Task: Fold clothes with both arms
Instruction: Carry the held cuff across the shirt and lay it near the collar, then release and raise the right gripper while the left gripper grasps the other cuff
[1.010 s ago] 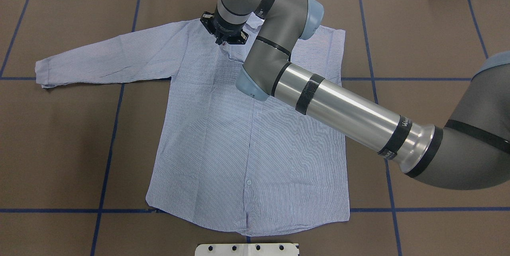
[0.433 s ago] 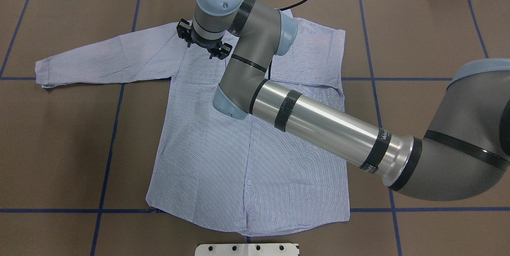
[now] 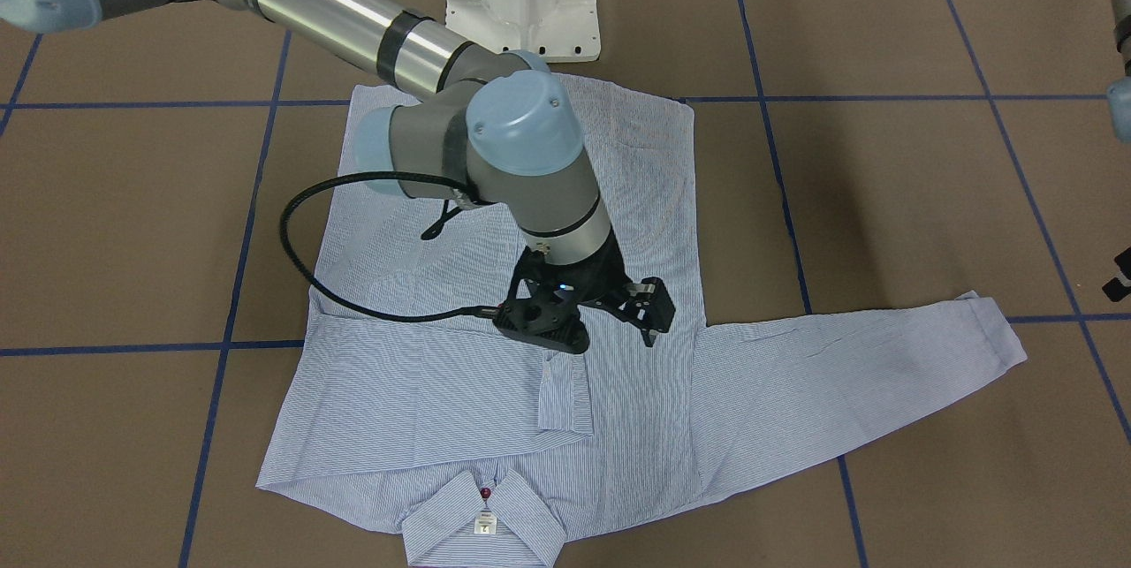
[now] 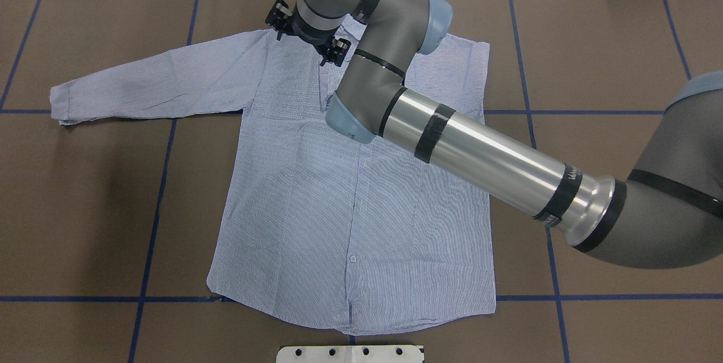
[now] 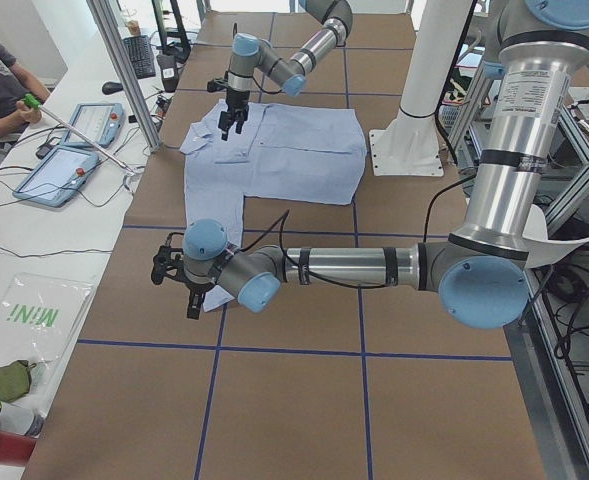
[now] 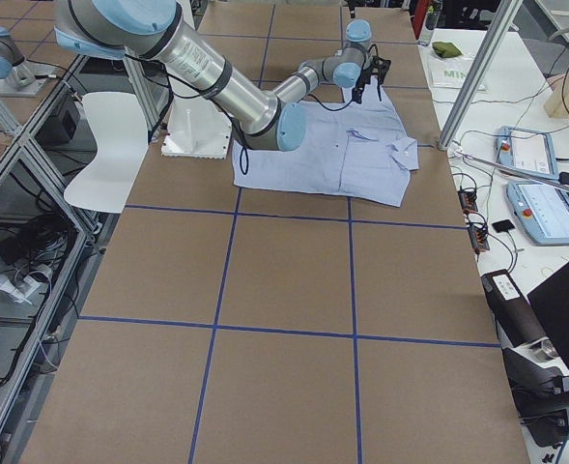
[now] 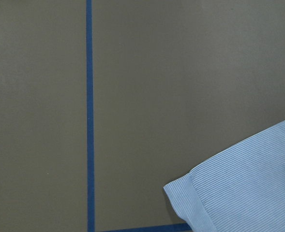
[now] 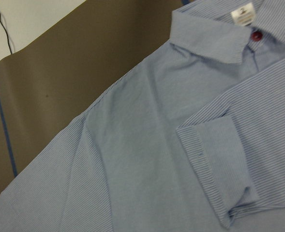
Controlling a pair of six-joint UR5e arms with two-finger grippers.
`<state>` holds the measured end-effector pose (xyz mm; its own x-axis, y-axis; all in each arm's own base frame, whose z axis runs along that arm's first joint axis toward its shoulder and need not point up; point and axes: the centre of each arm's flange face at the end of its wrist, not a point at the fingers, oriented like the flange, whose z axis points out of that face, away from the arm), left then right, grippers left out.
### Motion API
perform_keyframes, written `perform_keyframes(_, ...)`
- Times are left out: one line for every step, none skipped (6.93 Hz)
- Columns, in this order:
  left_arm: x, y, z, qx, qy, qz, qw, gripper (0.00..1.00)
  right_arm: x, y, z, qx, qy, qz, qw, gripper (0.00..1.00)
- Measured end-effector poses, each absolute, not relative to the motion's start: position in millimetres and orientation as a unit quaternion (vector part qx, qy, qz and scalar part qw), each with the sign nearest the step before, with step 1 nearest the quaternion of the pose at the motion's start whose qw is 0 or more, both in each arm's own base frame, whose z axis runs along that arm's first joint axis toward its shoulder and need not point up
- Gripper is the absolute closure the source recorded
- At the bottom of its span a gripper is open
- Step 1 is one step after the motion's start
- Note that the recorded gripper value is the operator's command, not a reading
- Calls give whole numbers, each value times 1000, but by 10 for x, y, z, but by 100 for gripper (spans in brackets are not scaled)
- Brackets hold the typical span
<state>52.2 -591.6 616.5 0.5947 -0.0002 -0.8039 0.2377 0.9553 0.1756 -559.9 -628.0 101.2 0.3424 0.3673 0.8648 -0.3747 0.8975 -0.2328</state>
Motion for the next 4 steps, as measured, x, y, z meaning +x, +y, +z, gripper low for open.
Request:
perform_keyframes(699, -5889, 6184, 120, 457, -97, 876, 0, -5212, -6359, 1431, 0, -526, 220, 822, 0)
perform_keyframes(889, -5845, 6216, 108, 461, -121, 873, 0, -4870, -6374, 1854, 3, -522, 214, 826, 0)
perform_keyframes(1104, -5794, 6266, 96, 460, -136, 872, 0, -4656, -6373, 2140, 3, -517, 210, 830, 0)
perform_keyframes(1322, -5738, 6324, 85, 461, -144, 872, 3, -4501, -6379, 2334, 1, -514, 208, 832, 0)
